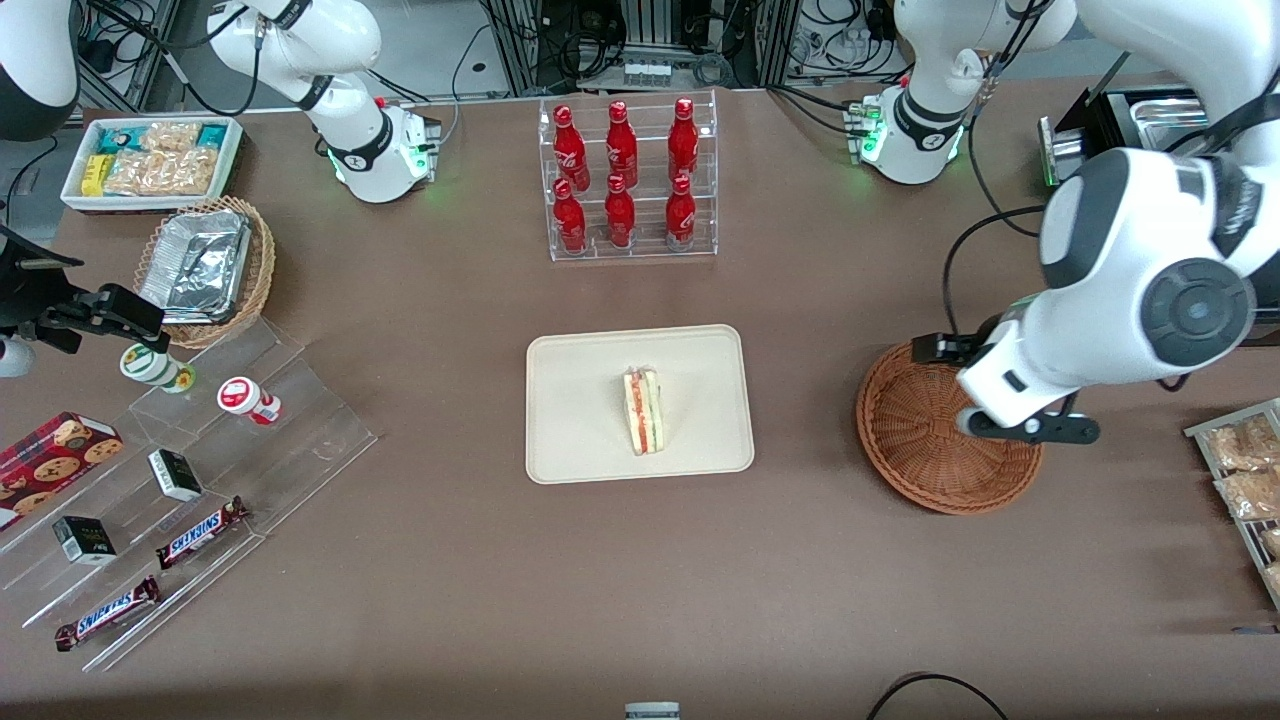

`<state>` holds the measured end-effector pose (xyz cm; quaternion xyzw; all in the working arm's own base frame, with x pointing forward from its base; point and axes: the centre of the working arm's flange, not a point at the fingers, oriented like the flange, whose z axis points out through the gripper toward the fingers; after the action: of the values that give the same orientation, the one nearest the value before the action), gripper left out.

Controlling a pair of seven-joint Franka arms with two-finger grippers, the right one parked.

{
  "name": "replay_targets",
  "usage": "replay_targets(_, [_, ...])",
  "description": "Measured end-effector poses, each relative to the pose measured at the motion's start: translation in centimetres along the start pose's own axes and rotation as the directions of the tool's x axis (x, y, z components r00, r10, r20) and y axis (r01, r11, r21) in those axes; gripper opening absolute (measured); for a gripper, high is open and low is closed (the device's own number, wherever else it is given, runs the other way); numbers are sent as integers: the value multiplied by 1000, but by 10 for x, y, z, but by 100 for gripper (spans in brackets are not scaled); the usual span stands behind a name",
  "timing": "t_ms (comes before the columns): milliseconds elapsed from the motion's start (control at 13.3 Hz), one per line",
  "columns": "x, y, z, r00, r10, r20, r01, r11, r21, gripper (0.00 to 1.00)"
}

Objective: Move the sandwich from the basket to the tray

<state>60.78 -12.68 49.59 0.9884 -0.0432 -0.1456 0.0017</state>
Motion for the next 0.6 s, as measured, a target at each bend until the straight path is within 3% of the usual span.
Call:
replay_targets(225, [-29, -28, -16, 1000, 3, -7, -3, 1000, -25, 100])
replay_targets(600, [-76, -39, -36, 1000, -11, -16, 10, 1000, -25, 100])
